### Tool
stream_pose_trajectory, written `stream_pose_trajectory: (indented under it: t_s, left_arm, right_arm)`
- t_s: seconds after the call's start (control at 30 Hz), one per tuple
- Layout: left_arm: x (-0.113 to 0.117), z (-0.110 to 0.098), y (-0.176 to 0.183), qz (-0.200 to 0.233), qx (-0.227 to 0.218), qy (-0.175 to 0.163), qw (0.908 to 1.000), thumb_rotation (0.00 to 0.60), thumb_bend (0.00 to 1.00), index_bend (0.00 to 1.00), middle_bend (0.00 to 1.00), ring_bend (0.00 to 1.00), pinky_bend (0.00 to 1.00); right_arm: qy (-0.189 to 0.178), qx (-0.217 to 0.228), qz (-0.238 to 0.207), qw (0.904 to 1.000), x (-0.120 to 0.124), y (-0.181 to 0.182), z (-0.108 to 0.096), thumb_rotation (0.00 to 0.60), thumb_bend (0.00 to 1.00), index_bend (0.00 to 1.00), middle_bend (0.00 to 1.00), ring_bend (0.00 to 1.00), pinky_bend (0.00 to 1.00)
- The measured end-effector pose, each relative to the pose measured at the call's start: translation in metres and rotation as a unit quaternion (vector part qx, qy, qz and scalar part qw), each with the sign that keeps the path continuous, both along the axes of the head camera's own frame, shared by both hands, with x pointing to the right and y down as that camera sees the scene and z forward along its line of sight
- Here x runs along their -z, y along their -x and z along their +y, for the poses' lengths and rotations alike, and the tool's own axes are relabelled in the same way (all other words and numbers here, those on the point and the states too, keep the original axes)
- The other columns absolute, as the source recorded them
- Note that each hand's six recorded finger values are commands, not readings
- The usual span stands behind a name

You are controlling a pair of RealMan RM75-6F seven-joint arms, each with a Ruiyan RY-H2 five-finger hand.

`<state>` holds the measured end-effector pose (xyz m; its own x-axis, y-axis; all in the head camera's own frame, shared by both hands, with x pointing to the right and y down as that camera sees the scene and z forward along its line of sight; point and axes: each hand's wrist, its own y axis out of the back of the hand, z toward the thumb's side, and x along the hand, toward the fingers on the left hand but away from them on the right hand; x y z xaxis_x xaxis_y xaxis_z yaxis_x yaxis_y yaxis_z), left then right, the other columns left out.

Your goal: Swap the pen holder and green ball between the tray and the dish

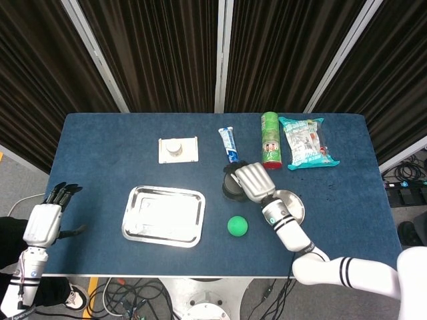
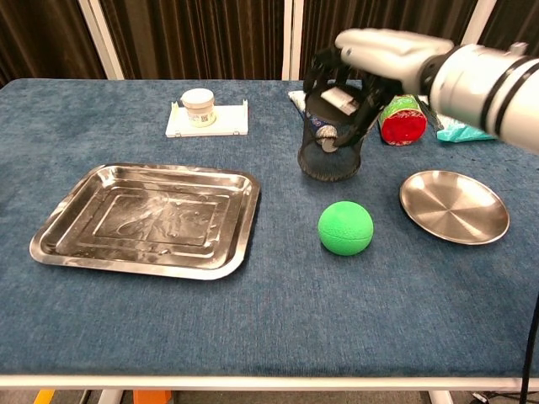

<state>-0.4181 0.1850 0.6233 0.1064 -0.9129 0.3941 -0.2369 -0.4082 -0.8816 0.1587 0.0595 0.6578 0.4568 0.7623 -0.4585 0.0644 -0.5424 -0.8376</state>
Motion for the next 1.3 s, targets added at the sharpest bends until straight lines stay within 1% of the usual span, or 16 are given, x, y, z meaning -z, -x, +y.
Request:
stream_pose_trajectory:
  t_s: [0.1,0.17,0.27,0.33,0.4,0.47,0.57,0.8,0.93,1.0,1.1,1.13,1.17,1.27,1.3]
  left_arm:
    - [-0.001,0.0,-0.002,0.001,-0.002,0.002,1.0,0.6,0.01,0.19,0.14,0.07,0.32]
    - [-0.002,-0.001,-0.005,0.003,-0.005,0.001,1.0,0.6,0.01,0.19,0.14,0.07,0.32]
    - [-0.001,-0.002,-0.008,0.005,-0.01,0.0,0.9999,0.6,0.01,0.19,0.14,0.07,0.32]
    - [-0.001,-0.002,-0.011,0.006,-0.013,-0.002,0.9999,0.6,0.01,0.19,0.14,0.07,0.32]
    - [-0.001,-0.002,-0.012,0.007,-0.014,-0.002,0.9999,0.6,0.01,0.19,0.14,0.07,0.32]
    - [-0.002,-0.002,-0.013,0.006,-0.014,0.0,0.9999,0.6,0.01,0.19,0.14,0.07,0.32]
    - [-0.004,-0.001,-0.014,0.005,-0.016,0.004,0.9999,0.6,0.01,0.19,0.14,0.07,0.32]
    - [-0.006,-0.001,-0.015,0.004,-0.017,0.007,0.9998,0.6,0.01,0.19,0.14,0.07,0.32]
    - [-0.007,-0.001,-0.014,0.003,-0.017,0.009,0.9998,0.6,0.01,0.19,0.14,0.07,0.32]
    - [-0.008,-0.001,-0.014,0.003,-0.017,0.011,0.9998,0.6,0.01,0.19,0.14,0.07,0.32]
    - [-0.008,0.0,-0.014,0.003,-0.017,0.011,0.9998,0.6,0.01,0.19,0.14,0.07,0.32]
    - [-0.007,0.0,-0.014,0.003,-0.016,0.011,0.9998,0.6,0.01,0.19,0.14,0.07,0.32]
    - [-0.007,0.0,-0.014,0.004,-0.016,0.011,0.9998,0.6,0.01,0.19,0.14,0.07,0.32]
    - [-0.006,-0.001,-0.015,0.006,-0.018,0.009,0.9998,0.6,0.01,0.19,0.14,0.07,0.32]
    - [-0.006,-0.001,-0.016,0.006,-0.019,0.008,0.9998,0.6,0.01,0.19,0.14,0.07,0.32]
  right_arm:
    - [-0.023,-0.012,-0.005,0.9996,0.021,-0.019,0.001,0.6,0.15,0.53,0.4,0.35,0.56]
    - [-0.034,-0.022,0.001,0.9992,0.034,-0.038,0.004,0.6,0.15,0.53,0.4,0.35,0.56]
    - [-0.038,-0.038,0.024,0.9983,0.047,-0.07,0.014,0.6,0.15,0.53,0.4,0.35,0.56]
    - [-0.033,-0.048,0.041,0.9975,0.049,-0.09,0.023,0.6,0.15,0.53,0.4,0.35,0.56]
    - [-0.02,-0.057,0.056,0.9966,0.047,-0.107,0.035,0.6,0.15,0.53,0.4,0.35,0.56]
    - [-0.006,-0.064,0.062,0.996,0.042,-0.118,0.043,0.6,0.15,0.53,0.4,0.35,0.56]
    - [0.011,-0.071,0.07,0.995,0.033,-0.128,0.051,0.6,0.15,0.53,0.4,0.35,0.56]
    - [0.041,-0.076,0.075,0.9934,0.011,-0.134,0.062,0.6,0.15,0.53,0.4,0.34,0.56]
    - [0.053,-0.079,0.076,0.9926,0.002,-0.133,0.065,0.6,0.14,0.52,0.4,0.34,0.55]
    - [0.057,-0.079,0.075,0.9924,-0.001,-0.132,0.065,0.6,0.13,0.46,0.36,0.31,0.52]
    - [0.058,-0.079,0.07,0.9927,-0.001,-0.13,0.065,0.6,0.1,0.31,0.26,0.18,0.42]
    - [0.059,-0.078,0.067,0.9929,-0.001,-0.13,0.064,0.6,0.08,0.23,0.21,0.12,0.37]
    - [0.059,-0.077,0.065,0.9932,-0.001,-0.129,0.064,0.6,0.06,0.18,0.18,0.08,0.33]
    - [0.061,-0.074,0.058,0.9938,0.001,-0.129,0.064,0.6,0.01,0.06,0.11,0.01,0.24]
    - [0.061,-0.073,0.056,0.9939,0.002,-0.129,0.064,0.6,0.0,0.03,0.1,0.0,0.23]
